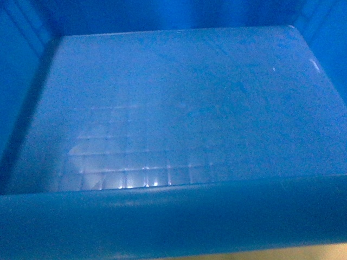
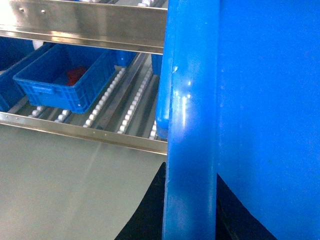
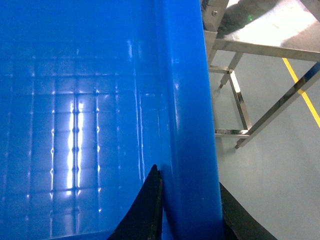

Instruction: Place box next to blue box on left shelf

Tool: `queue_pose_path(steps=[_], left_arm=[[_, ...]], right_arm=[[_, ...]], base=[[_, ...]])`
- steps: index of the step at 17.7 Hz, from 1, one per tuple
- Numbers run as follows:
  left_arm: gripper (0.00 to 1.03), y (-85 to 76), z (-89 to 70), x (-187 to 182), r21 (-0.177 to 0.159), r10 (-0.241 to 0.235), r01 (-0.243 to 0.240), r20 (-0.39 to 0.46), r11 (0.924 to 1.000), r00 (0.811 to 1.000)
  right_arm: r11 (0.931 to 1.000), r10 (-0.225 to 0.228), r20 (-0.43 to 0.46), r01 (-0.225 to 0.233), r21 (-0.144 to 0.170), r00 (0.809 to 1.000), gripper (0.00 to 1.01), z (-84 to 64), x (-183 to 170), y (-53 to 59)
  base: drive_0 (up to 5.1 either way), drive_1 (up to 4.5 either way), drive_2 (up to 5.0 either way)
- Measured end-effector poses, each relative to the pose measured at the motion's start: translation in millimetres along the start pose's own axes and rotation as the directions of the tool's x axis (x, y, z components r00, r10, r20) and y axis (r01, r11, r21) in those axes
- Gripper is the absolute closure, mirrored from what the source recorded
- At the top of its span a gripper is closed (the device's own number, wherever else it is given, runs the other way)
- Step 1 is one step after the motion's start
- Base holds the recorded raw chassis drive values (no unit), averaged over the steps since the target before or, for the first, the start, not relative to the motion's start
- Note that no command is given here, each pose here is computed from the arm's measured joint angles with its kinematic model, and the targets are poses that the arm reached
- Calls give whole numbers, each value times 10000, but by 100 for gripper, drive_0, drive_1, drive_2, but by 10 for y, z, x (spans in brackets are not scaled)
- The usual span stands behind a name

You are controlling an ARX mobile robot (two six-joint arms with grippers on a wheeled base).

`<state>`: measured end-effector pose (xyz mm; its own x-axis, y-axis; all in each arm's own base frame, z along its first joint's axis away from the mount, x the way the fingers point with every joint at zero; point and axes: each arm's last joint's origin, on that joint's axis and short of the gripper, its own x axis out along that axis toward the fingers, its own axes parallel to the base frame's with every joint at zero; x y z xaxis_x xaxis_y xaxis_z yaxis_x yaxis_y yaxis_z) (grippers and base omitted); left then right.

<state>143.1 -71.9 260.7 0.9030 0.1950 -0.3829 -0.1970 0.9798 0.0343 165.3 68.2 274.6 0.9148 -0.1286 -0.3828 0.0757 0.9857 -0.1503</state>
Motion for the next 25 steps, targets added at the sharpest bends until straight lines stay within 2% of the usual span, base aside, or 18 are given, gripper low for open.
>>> queue_pose_path(steps=[22, 25], left_arm=[[92, 0, 1, 0, -6, -4, 4, 11, 10000, 10000], [92, 8, 7, -9, -15, 45, -45, 79, 10000, 10000]], right_arm=[[10000, -4, 0, 4, 4, 10000, 85, 0, 1, 1], [10000, 52, 77, -52, 53, 10000, 85, 8, -1, 5]], base=[[-491, 222, 263], [0, 0, 0]])
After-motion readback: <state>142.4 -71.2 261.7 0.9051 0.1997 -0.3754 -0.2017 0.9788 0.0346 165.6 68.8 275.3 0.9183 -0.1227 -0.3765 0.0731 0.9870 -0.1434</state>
